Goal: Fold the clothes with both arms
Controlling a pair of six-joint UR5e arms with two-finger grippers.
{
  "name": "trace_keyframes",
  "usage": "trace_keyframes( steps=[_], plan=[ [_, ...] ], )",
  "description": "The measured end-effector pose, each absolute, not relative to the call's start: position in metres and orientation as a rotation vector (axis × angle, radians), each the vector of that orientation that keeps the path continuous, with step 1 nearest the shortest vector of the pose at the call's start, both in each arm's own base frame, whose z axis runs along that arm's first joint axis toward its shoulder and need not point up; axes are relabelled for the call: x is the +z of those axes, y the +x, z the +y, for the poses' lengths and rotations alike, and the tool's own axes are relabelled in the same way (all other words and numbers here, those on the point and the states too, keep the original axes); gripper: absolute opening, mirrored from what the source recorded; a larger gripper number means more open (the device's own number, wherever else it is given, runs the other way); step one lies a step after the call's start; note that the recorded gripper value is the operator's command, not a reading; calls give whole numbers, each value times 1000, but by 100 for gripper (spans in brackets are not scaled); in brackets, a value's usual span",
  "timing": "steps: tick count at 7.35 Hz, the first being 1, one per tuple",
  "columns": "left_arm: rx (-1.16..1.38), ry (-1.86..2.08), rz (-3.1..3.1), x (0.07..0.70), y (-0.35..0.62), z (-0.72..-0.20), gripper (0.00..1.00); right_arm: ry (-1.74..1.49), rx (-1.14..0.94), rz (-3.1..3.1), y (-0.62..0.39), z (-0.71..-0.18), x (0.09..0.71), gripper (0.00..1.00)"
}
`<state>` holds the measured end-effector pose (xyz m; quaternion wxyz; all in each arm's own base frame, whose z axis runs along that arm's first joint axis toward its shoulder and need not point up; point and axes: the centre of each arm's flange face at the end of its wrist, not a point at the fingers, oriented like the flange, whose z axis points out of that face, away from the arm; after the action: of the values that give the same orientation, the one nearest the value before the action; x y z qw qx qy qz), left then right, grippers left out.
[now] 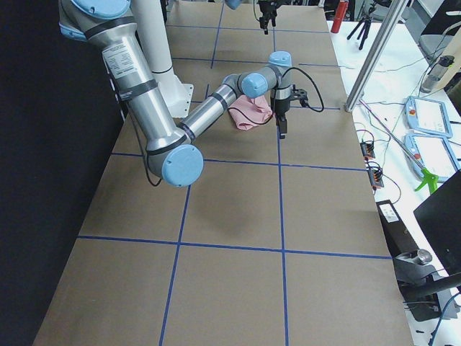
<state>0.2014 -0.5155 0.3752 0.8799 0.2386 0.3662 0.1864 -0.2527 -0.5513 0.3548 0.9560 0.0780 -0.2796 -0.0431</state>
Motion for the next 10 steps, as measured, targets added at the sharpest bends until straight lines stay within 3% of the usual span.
trace_keyframes(
  steps=[2,6,8,10],
  plan=[
    [316,382,750,448,150,-518,100,59,-89,-514,-168,-526,451,100],
    [223,260,688,561,35,-515,100,9,-53,-633,-22,-442,581,100],
    [137,159,778,636,-30,-486,100,16,-69,-668,32,-394,626,100],
    [39,89,824,652,-63,-466,100,7,-63,-686,48,-380,644,100]
  ],
)
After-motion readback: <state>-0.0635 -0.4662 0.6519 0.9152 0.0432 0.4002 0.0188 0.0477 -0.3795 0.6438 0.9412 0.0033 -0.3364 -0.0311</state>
